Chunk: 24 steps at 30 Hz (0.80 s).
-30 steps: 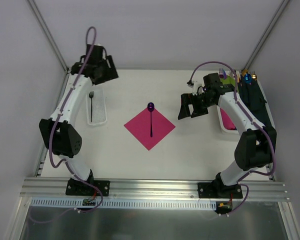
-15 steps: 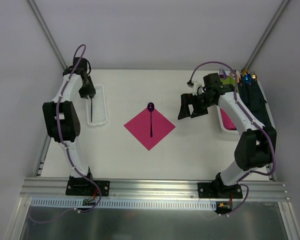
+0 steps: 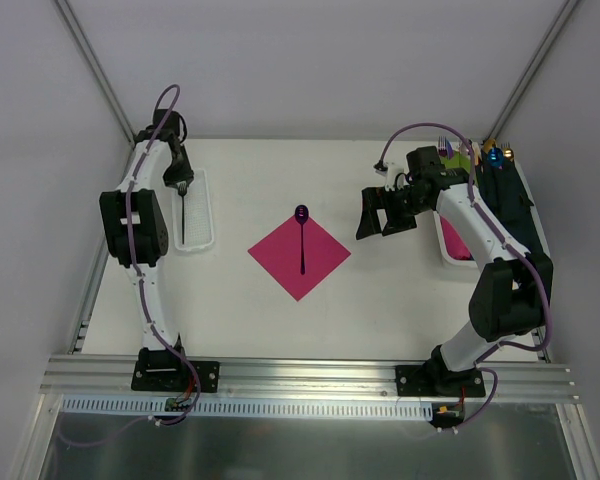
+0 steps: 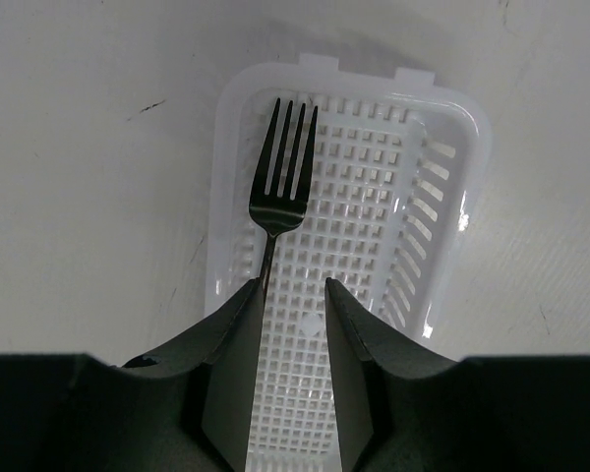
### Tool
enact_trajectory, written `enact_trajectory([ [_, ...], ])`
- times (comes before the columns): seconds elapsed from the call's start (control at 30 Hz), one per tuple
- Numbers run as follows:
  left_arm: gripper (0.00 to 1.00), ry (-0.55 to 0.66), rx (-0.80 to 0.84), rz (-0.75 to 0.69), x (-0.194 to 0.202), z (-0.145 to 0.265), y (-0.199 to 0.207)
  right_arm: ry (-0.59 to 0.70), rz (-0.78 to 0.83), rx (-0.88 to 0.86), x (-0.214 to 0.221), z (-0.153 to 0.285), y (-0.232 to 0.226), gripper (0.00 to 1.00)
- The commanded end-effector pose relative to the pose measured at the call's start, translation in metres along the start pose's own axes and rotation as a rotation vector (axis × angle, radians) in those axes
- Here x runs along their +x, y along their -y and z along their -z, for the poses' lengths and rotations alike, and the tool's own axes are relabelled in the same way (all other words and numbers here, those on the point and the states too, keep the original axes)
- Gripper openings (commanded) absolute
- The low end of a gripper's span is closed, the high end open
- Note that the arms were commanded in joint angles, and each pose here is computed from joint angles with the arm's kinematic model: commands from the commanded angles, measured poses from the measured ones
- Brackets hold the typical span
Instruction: Place the utensils on the paper napkin and roll it up
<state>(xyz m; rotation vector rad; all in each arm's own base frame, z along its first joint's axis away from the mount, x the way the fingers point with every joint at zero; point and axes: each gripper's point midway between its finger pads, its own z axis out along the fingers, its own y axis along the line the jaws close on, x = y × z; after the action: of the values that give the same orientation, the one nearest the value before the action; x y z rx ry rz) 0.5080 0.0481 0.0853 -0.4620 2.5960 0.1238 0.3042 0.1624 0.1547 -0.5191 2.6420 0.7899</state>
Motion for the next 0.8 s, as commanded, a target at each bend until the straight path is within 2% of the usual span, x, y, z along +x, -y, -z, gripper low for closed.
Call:
enact_trajectory([
  [0.0, 0.32, 0.015, -0.026, -0.017, -0.008, -0.005, -0.004, 0.008, 0.003, 0.005, -0.004, 0.005, 0.0, 0.99],
  [0.23, 0.35, -0.013, -0.053, -0.012, 0.0, -0.025, -0.006, 0.004, 0.0, 0.005, -0.005, 0.004, 0.001, 0.99],
  [0.5, 0.43, -0.027, -0.091, -0.03, 0.004, -0.043, -0.01, -0.006, -0.009, 0.007, -0.004, 0.001, 0.004, 0.99],
  [0.77, 0.4, -0.051, -0.077, -0.029, 0.01, -0.055, -0.007, -0.01, -0.013, 0.012, -0.005, 0.001, 0.006, 0.99],
])
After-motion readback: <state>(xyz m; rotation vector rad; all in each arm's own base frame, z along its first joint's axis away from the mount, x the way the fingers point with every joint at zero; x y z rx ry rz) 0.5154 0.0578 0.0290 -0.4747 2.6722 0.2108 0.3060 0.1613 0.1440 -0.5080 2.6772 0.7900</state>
